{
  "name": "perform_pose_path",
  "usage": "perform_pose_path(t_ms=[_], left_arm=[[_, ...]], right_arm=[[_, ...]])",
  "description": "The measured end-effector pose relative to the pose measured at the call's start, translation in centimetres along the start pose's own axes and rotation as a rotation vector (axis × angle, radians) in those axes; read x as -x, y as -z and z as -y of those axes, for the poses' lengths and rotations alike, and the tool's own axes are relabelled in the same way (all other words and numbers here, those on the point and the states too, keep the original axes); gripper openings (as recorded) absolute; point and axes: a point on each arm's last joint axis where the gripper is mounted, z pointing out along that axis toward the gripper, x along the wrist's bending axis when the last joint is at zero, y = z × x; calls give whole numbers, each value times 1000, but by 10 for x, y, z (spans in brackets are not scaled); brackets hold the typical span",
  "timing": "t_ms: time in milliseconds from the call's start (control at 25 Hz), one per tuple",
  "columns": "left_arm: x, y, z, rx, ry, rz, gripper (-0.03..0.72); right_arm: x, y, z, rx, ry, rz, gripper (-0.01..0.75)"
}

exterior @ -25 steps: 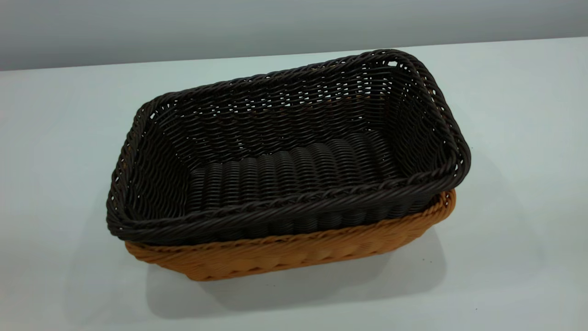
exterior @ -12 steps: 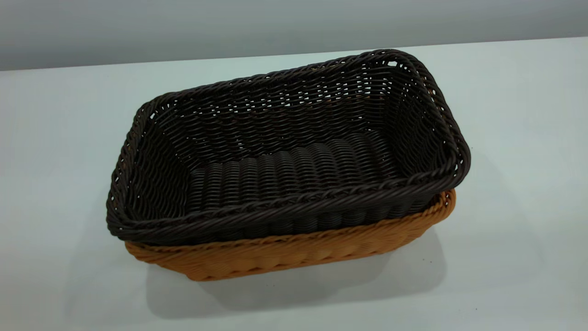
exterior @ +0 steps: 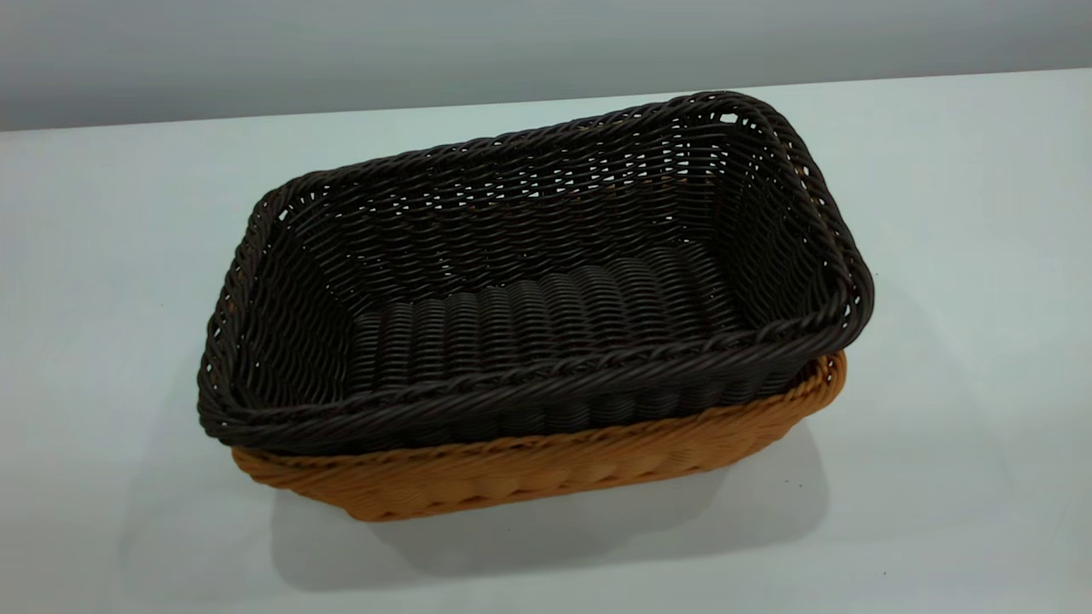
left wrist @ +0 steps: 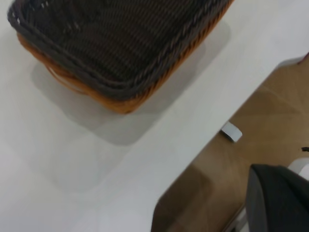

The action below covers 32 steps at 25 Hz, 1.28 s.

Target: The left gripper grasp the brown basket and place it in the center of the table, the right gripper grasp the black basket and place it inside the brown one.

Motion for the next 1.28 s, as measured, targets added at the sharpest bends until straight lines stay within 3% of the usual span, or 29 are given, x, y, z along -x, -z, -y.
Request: perform_pose_path(t_ms=[800,1040,1280], left_arm=[[0,0,-1,6,11,-7,-1],[-3,0,-1,5,115,-143,-1],[-8,0,-1,4,279,-356,-1]], right_arm=[[-1,-1,0,0,-27,19,0],[2,-2,-2,10,-155,202,0],[6,-3,-2,20,-289,411,0]])
